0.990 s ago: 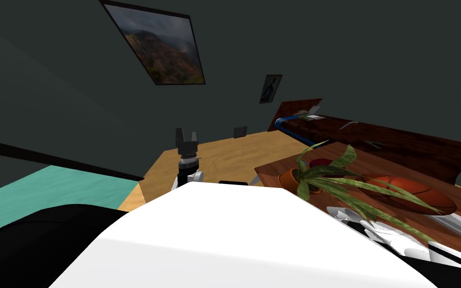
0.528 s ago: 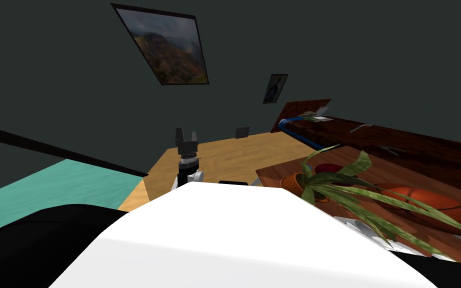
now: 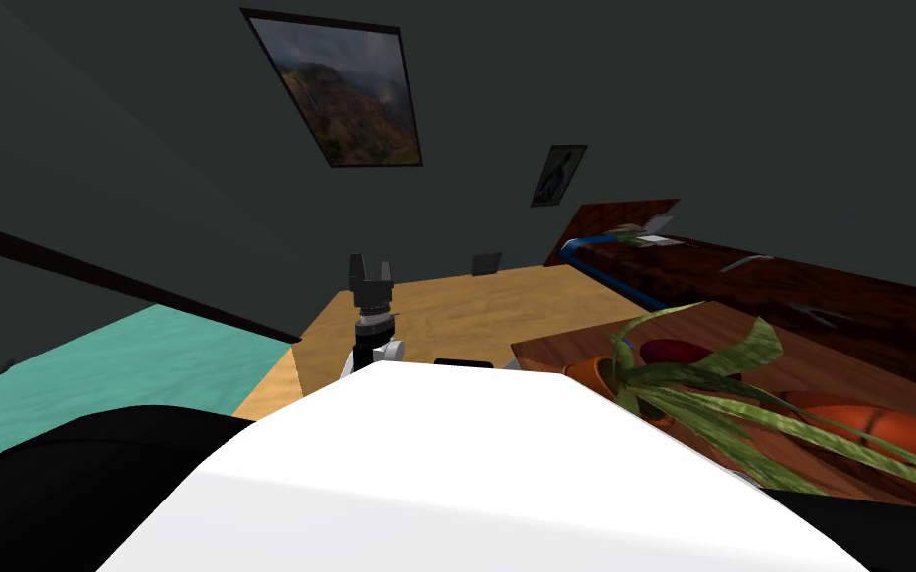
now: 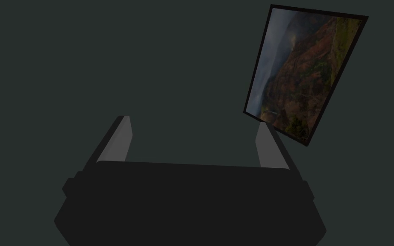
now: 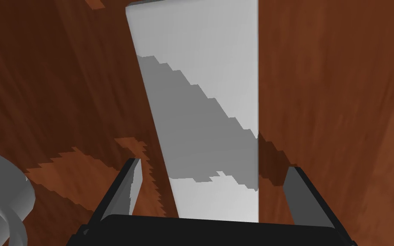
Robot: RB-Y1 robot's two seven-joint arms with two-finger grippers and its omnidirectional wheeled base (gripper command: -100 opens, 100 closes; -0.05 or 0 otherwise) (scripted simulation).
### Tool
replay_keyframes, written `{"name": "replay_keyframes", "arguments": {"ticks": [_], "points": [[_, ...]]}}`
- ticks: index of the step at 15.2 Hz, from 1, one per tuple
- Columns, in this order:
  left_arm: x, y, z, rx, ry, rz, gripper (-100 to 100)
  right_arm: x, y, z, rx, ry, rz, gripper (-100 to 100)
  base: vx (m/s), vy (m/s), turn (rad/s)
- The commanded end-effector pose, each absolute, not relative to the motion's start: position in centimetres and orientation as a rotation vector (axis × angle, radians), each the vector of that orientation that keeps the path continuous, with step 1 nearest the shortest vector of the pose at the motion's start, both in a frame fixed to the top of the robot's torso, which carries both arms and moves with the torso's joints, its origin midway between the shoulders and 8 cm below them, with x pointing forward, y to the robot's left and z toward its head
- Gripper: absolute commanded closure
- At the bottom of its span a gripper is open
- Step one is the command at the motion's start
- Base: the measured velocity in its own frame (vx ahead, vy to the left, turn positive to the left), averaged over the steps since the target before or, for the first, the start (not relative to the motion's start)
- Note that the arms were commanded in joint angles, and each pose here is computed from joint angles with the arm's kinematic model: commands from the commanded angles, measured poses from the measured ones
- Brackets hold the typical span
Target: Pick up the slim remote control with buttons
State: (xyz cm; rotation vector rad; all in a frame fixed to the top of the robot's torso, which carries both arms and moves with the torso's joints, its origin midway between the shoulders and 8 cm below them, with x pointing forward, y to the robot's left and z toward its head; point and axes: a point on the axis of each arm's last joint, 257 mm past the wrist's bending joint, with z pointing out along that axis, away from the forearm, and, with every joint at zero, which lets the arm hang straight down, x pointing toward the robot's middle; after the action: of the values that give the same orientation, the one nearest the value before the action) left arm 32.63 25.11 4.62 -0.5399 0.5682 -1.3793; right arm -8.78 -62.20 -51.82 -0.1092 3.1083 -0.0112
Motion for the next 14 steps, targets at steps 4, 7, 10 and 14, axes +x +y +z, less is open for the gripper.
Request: {"name": "replay_keyframes", "arguments": {"ticks": [4, 7, 10, 14], "points": [[32.6, 25.1, 4.6, -0.54, 0.568, -1.379, 0, -10.8, -61.7, -51.8, -0.074, 3.107, -0.019, -100, 0.019, -0.013, 0.068], [32.6, 25.1, 4.6, -0.54, 0.568, -1.379, 0, -13.4, -61.4, -51.7, -0.038, 3.121, -0.034, -100, 0.013, -0.006, 0.04], [32.6, 25.1, 4.6, -0.54, 0.568, -1.379, 0, -13.2, -61.5, -51.6, -0.033, 3.115, -0.038, -100, 0.022, -0.016, 0.052], [32.6, 25.1, 4.6, -0.54, 0.568, -1.379, 0, -13.1, -61.5, -51.7, -0.032, 3.113, -0.036, 100, 0.002, -0.002, -0.006]]}}
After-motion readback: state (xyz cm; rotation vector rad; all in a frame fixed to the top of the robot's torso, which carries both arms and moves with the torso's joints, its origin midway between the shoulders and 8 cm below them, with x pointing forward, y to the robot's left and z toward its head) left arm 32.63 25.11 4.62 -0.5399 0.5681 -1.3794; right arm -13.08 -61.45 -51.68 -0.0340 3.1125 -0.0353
